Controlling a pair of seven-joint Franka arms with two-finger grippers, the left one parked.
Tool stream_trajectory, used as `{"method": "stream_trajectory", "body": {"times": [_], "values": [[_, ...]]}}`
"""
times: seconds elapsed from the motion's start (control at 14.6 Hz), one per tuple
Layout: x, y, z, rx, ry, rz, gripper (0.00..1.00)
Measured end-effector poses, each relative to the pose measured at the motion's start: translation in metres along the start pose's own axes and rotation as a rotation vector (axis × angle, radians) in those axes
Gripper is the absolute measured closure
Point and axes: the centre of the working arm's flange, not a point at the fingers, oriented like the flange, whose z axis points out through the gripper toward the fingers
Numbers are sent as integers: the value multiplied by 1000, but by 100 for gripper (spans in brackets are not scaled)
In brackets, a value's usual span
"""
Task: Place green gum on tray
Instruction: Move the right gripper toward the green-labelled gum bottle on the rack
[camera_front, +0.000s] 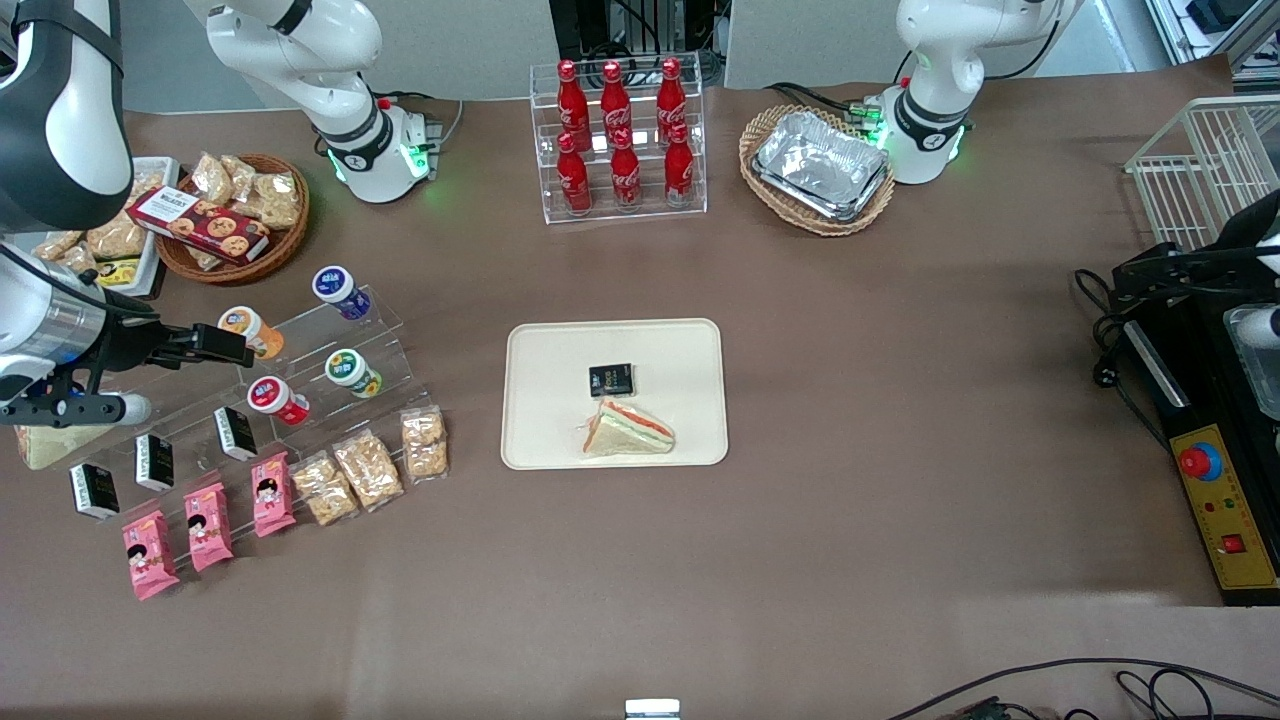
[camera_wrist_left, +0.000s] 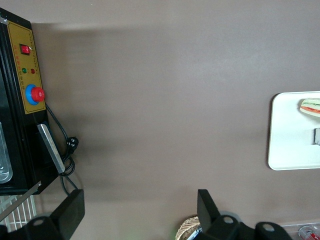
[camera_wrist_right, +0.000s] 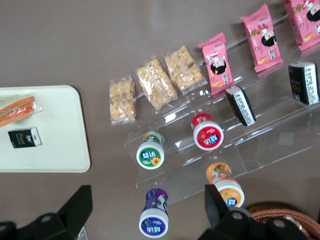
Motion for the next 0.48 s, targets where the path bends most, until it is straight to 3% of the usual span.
{"method": "stream_trajectory", "body": {"times": [0.48], "values": [[-26,-24,-29,-1,70,0,0]]}}
